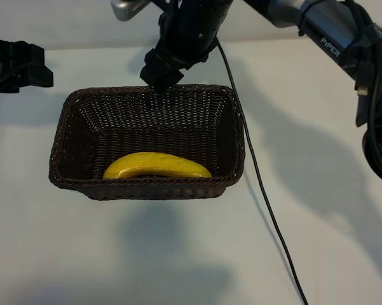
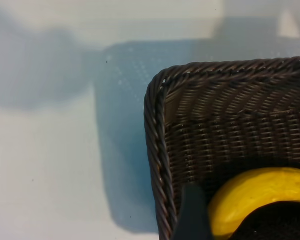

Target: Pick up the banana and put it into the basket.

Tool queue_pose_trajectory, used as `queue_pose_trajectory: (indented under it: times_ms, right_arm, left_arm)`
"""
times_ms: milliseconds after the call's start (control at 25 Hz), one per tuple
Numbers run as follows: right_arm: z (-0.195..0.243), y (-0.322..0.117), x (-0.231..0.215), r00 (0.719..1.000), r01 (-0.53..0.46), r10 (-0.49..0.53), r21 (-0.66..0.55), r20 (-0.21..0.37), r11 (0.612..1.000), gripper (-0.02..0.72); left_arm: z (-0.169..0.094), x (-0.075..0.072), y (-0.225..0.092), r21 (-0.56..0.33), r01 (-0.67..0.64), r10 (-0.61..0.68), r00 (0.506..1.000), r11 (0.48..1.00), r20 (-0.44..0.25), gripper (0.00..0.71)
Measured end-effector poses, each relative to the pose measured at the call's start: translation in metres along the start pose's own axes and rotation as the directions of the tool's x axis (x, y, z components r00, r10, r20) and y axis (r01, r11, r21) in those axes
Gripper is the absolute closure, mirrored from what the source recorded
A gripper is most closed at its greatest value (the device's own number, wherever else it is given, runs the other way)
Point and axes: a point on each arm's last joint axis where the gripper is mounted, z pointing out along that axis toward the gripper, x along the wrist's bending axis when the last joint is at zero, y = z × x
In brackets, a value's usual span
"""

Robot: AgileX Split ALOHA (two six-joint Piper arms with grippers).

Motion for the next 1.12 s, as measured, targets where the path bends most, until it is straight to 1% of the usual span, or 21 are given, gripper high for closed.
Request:
queue_pose_trajectory:
  times_ms: [120, 240, 360, 480, 680, 840, 1120]
  right_arm:
    - [-0.006, 0.000, -0.002, 1.000, -0.007, 0.007, -0.009, 0.007, 1.000, 0.110]
    - [-0.023, 0.002, -0.004, 1.000, -0.011, 0.011, -0.037, 0.025, 0.999, 0.110]
    - [-0.044, 0.002, -0.009, 0.998, -0.038, 0.042, -0.075, 0.043, 0.996, 0.110]
    - [-0.053, 0.002, -0.014, 0.996, -0.067, 0.072, -0.093, 0.053, 0.993, 0.110]
    - [-0.044, -0.005, -0.018, 0.995, -0.084, 0.087, -0.056, 0.050, 0.995, 0.110]
    - [-0.035, -0.011, -0.019, 0.994, -0.086, 0.087, -0.019, 0.059, 0.996, 0.110]
    - [-0.036, -0.011, -0.021, 0.994, -0.082, 0.083, -0.016, 0.075, 0.996, 0.112]
  left_arm:
    - [0.000, 0.000, 0.000, 0.000, -0.005, 0.005, 1.000, 1.000, -0.001, 0.122]
    - [0.000, 0.000, 0.000, 0.000, -0.006, 0.006, 1.000, 1.000, -0.001, 0.122]
    - [0.000, 0.000, 0.000, 0.000, -0.006, 0.006, 1.000, 1.000, -0.001, 0.122]
    - [0.000, 0.000, 0.000, 0.000, -0.009, 0.009, 1.000, 1.000, -0.001, 0.122]
    - [0.000, 0.000, 0.000, -0.005, -0.010, 0.010, 1.000, 1.000, -0.002, 0.122]
    - [0.000, 0.000, 0.001, -0.006, -0.010, 0.010, 1.000, 1.000, -0.002, 0.122]
    - [0.000, 0.000, 0.001, -0.016, -0.010, 0.010, 1.000, 1.000, -0.004, 0.122]
